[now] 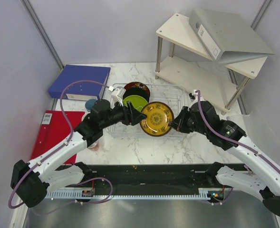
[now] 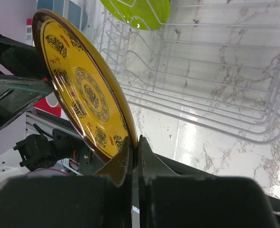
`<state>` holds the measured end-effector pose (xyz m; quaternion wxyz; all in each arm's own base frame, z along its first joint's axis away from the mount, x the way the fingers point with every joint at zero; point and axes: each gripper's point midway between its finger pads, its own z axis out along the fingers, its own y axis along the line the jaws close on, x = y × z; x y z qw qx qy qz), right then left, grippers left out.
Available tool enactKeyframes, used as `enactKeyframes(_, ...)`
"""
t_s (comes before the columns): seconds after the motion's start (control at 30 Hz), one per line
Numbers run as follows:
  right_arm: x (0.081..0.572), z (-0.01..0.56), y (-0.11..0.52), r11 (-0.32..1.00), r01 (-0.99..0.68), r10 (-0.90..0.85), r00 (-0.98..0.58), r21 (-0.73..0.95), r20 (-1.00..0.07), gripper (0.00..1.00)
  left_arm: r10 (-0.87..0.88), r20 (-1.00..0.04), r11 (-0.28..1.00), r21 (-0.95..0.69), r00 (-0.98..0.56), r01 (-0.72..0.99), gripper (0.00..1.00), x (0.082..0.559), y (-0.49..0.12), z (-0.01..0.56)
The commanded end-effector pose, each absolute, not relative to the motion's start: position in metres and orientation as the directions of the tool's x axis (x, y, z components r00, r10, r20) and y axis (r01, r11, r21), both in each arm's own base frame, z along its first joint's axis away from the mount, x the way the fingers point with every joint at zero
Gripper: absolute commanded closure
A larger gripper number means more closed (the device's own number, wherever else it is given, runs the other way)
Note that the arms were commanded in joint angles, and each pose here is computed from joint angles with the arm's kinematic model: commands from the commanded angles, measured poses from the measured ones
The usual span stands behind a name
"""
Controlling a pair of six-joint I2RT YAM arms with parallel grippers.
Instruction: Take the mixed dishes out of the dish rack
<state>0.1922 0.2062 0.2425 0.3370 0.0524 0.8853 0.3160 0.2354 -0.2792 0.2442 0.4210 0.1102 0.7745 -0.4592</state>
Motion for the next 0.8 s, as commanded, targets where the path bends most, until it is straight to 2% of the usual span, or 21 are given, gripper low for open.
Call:
enactKeyframes(0.0,0.197,0.255,0.223,0.748,-0.187,0.301,-0.759,0.637,-0.577,1.0,-0.222,-0.763,0.505,-0.622,-0.606,0.598,0.45,0.232,-0.287,0.254)
enactKeyframes(0.17,0.198,0.255,0.226,0.742,-0.196,0.3,-0.758,0.641,-0.579,1.0,-0.215,-0.771,0.508,-0.612,-0.599,0.606,0.72,0.23,-0.284,0.251)
enactKeyframes(0.2,0.199,0.255,0.225,0.743,-0.195,0.302,-0.756,0.64,-0.581,1.0,-0.214,-0.774,0.507,-0.609,-0.596,0.61,0.87,0.229,-0.284,0.252)
enactKeyframes(0.23,0.199,0.254,0.225,0.744,-0.196,0.299,-0.757,0.639,-0.581,1.0,-0.213,-0.774,0.51,-0.608,-0.596,0.608,0.97,0.229,-0.283,0.251)
enactKeyframes(0.53,0.203,0.252,0.222,0.762,-0.205,0.29,-0.741,0.614,-0.606,1.0,-0.222,-0.794,0.526,-0.587,-0.567,0.616,0.98,0.219,-0.27,0.261)
enactKeyframes(0.57,0.204,0.252,0.223,0.764,-0.209,0.284,-0.74,0.61,-0.609,0.88,-0.211,-0.789,0.532,-0.588,-0.577,0.609,0.98,0.217,-0.269,0.258)
enactKeyframes(0.6,0.207,0.25,0.22,0.78,-0.206,0.28,-0.73,0.591,-0.624,0.53,-0.203,-0.784,0.538,-0.589,-0.586,0.603,0.98,0.216,-0.267,0.26)
enactKeyframes(0.63,0.209,0.248,0.218,0.79,-0.194,0.282,-0.727,0.582,-0.626,0.4,-0.198,-0.781,0.54,-0.591,-0.592,0.599,0.98,0.214,-0.266,0.261)
enactKeyframes(0.7,0.217,0.243,0.205,0.829,-0.146,0.302,-0.695,0.539,-0.652,0.19,-0.184,-0.769,0.559,-0.594,-0.612,0.579,0.98,0.211,-0.262,0.262)
enactKeyframes(0.77,0.225,0.237,0.192,0.867,-0.106,0.302,-0.665,0.487,-0.683,0.09,-0.178,-0.764,0.566,-0.595,-0.621,0.57,0.98,0.206,-0.257,0.266)
